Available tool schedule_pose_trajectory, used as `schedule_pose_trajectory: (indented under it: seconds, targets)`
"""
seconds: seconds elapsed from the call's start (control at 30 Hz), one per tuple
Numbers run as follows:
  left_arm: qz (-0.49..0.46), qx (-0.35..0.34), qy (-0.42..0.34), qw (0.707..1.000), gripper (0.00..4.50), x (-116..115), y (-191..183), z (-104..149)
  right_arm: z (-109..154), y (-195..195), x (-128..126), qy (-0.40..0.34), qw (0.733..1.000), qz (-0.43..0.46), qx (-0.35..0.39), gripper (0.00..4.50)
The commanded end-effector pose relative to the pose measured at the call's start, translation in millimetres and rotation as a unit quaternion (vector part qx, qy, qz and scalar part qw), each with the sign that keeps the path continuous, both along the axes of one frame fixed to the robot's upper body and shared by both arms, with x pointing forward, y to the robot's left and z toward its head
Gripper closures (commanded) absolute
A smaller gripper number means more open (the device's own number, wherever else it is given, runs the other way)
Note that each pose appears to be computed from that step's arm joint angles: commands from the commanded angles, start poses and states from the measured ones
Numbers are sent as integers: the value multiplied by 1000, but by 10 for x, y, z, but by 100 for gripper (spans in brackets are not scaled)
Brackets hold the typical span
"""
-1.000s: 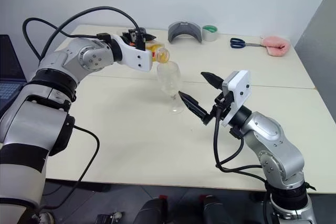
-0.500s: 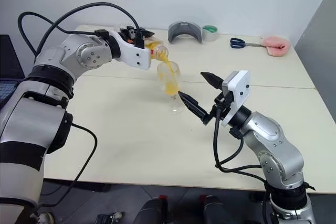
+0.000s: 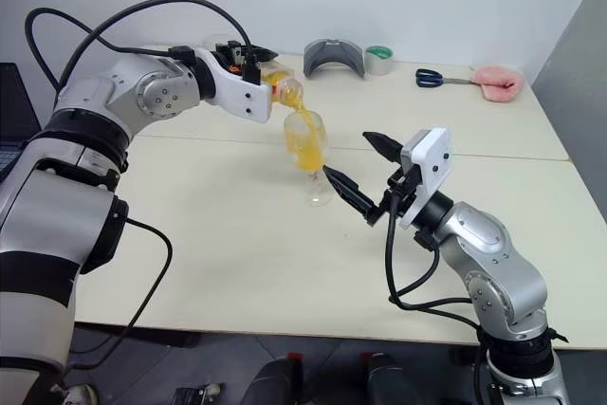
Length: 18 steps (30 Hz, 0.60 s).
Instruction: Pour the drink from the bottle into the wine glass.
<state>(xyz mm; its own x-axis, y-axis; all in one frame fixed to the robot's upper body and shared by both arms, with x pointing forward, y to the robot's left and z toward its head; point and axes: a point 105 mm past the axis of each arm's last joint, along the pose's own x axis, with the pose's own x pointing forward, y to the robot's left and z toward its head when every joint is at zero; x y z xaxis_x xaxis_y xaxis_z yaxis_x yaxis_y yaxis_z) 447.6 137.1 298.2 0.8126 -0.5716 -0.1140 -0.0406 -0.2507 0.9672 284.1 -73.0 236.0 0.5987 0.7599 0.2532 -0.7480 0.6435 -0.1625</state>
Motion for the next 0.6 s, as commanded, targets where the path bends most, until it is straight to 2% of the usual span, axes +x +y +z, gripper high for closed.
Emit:
schedule_pose_trajectory:
  seconds: [0.03,0.6]
  targets:
    - [-3,-5,-43,999,284,-34,0,286,111,10,-41,-28,1000,5,6,0]
    - [1,10,-58,998,284,-36,38,316,127,16,-44,-30,1000,8,6,0]
